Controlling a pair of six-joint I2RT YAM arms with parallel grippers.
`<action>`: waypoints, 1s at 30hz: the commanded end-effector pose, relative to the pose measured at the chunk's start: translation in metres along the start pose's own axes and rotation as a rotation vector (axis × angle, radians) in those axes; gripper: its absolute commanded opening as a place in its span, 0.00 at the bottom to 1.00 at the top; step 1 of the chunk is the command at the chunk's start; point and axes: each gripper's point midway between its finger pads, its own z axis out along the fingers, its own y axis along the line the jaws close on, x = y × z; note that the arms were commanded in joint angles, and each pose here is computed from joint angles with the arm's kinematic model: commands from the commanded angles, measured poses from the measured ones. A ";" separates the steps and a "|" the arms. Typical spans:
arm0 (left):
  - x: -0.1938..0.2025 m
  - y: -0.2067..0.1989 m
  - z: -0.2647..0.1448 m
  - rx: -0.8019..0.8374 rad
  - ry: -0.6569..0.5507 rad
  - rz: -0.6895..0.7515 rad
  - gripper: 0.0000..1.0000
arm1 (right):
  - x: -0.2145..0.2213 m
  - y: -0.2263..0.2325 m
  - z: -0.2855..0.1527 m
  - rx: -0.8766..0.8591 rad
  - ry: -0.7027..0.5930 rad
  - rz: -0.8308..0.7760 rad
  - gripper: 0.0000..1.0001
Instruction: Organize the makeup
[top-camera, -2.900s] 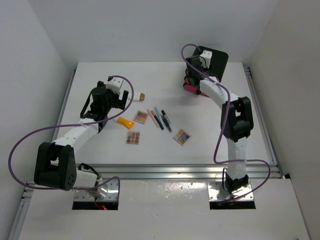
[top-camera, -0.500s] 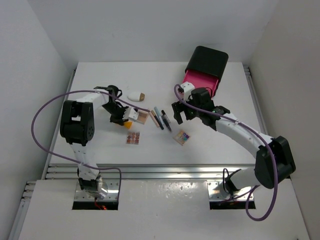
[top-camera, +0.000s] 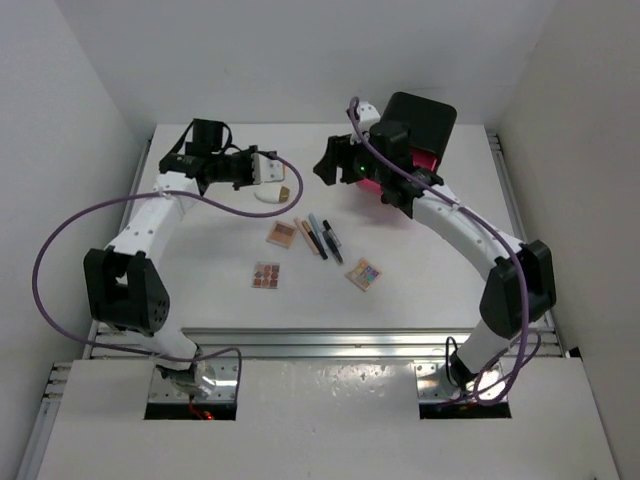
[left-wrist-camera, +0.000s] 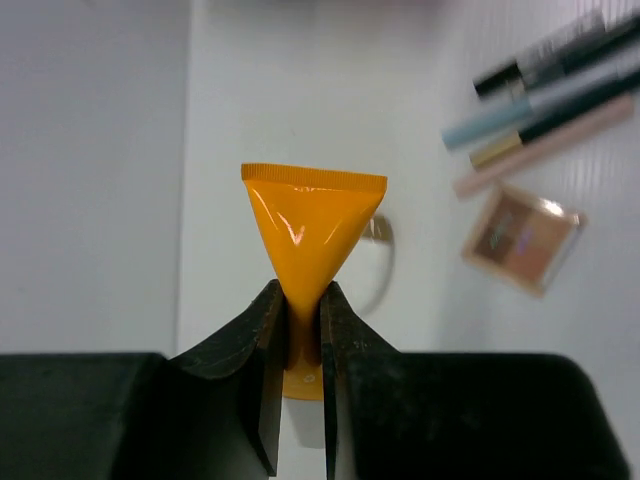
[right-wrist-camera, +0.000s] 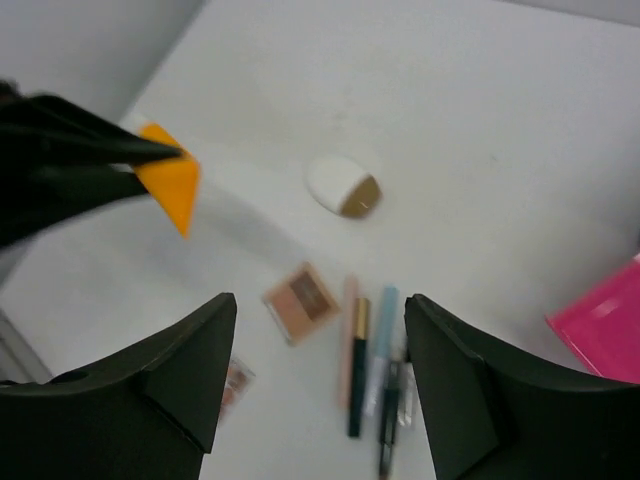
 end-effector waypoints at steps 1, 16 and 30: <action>-0.055 0.021 0.010 -0.126 -0.158 -0.031 0.18 | -0.027 0.040 0.025 -0.193 -0.047 0.161 0.69; -0.084 0.023 0.023 -0.194 -0.199 -0.036 0.18 | -0.002 0.062 0.052 -0.322 0.004 0.328 0.51; -0.089 0.006 0.033 -0.158 -0.206 -0.005 0.35 | -0.010 0.058 0.051 -0.368 -0.035 0.376 0.00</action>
